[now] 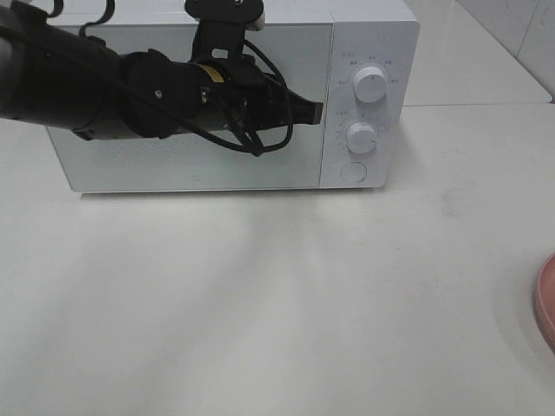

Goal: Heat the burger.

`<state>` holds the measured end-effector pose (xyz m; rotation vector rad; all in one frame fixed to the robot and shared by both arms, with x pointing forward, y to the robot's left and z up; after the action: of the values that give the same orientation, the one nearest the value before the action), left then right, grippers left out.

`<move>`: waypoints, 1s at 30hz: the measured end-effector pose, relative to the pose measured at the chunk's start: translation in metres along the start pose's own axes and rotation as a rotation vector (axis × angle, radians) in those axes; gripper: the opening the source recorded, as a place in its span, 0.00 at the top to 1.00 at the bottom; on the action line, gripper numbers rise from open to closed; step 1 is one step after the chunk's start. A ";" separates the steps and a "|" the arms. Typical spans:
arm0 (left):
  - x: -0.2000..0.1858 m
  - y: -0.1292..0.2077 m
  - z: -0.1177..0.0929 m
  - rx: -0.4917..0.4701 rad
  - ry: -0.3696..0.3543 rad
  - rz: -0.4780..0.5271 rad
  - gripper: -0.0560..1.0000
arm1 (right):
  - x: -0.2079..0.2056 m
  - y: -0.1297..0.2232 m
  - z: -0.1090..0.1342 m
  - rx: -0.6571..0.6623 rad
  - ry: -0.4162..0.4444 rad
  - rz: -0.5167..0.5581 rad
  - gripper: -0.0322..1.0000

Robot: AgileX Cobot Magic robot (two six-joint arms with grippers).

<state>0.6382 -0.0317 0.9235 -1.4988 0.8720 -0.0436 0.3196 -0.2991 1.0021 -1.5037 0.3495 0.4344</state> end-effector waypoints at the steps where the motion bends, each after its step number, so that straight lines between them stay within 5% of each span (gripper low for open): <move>1: -0.003 0.007 -0.003 0.000 0.012 0.048 0.64 | 0.000 0.000 0.000 0.000 0.000 0.000 0.24; 2: -0.003 0.007 -0.003 0.000 0.012 0.048 0.64 | 0.000 0.000 0.000 0.000 0.000 0.000 0.24; 3: -0.009 0.020 -0.008 -0.001 0.036 0.141 0.40 | 0.000 0.000 0.000 0.000 0.000 0.000 0.24; 4: -0.009 0.020 -0.008 -0.001 0.036 0.141 0.40 | 0.000 0.000 0.000 0.000 0.000 0.000 0.24; 5: -0.017 0.035 -0.013 -0.001 0.060 0.238 0.18 | 0.000 0.000 0.000 0.000 0.000 0.000 0.24; 8: -0.032 0.056 -0.020 0.000 0.096 0.386 0.05 | 0.000 0.000 0.000 0.000 0.000 0.000 0.24; 21: -0.106 0.081 -0.034 0.052 0.181 0.715 0.01 | 0.000 0.000 0.000 0.000 0.000 0.000 0.24; 26: -0.133 0.078 -0.018 0.080 0.095 0.778 0.01 | 0.000 0.000 0.000 0.000 0.000 0.000 0.24; 30: -0.154 0.064 0.019 0.073 -0.064 0.783 0.01 | 0.000 0.000 0.000 0.000 0.000 0.000 0.24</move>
<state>0.5090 0.0746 0.9377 -1.0024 1.3327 0.5383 0.3196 -0.2991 1.0021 -1.5037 0.3495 0.4344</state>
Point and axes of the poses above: a point on each arm's last joint axis where the gripper is mounted, x pointing out along that axis toward the gripper, z along the wrist's bending axis when the last joint is at zero, y = z × x, the point moved 10 cm from there along x, pointing out along that axis toward the gripper, and after that the axes turned 4 degrees about -x, right-handed, at the moved point
